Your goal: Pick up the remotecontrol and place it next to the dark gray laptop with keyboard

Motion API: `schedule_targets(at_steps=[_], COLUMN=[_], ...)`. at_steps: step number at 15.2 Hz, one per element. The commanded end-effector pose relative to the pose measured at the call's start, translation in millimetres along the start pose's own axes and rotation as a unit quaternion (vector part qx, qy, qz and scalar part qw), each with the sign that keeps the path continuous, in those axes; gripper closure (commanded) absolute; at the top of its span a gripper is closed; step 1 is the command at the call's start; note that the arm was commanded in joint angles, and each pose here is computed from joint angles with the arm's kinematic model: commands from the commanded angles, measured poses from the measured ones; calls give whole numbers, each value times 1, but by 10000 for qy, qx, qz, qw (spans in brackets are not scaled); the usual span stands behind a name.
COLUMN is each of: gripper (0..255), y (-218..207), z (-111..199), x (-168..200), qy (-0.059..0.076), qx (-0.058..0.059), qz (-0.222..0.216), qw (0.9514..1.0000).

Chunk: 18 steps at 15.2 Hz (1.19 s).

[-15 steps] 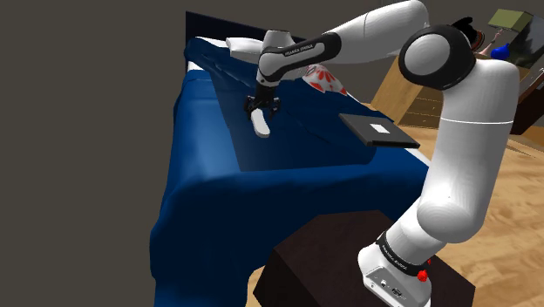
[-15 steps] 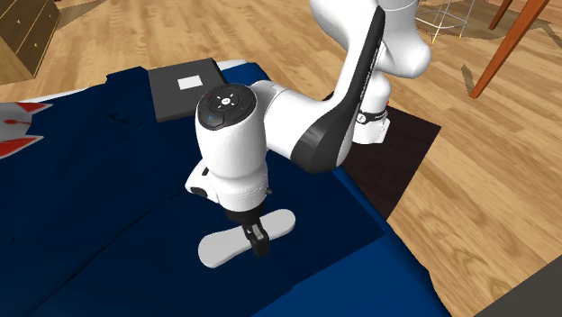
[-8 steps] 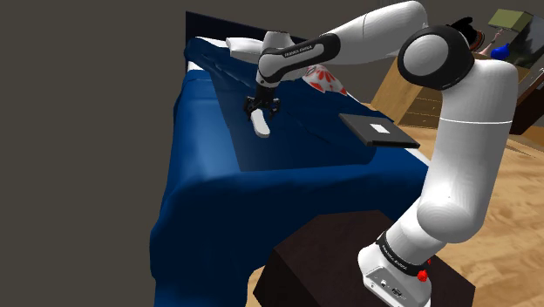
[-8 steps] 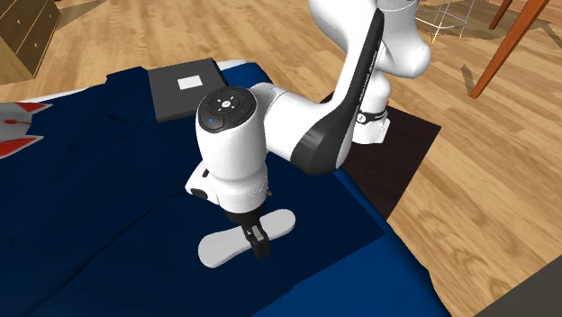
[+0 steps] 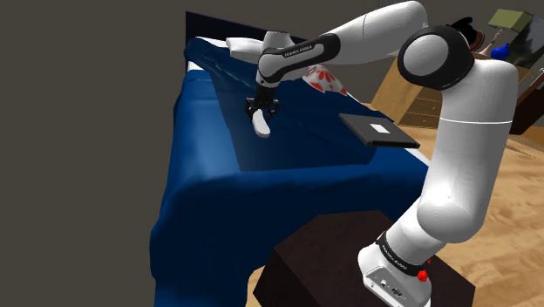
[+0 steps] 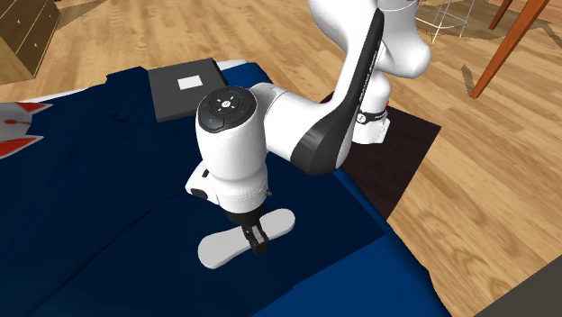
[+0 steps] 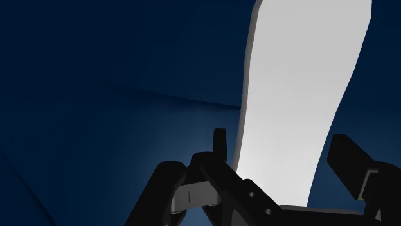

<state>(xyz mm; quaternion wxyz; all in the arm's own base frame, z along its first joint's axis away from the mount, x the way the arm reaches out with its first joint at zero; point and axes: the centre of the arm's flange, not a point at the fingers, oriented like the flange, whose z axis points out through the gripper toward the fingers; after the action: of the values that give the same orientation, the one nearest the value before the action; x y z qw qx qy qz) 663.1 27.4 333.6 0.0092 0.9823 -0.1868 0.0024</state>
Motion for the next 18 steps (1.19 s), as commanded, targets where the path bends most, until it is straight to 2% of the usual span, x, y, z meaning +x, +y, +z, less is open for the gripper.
schedule_targets(at_steps=[1,18], gripper=[255,255], y=[0,1], z=[0,-84], x=[0,1], qy=[0,0], qx=[-1,0], qz=[0,0], qw=[10000,10000])
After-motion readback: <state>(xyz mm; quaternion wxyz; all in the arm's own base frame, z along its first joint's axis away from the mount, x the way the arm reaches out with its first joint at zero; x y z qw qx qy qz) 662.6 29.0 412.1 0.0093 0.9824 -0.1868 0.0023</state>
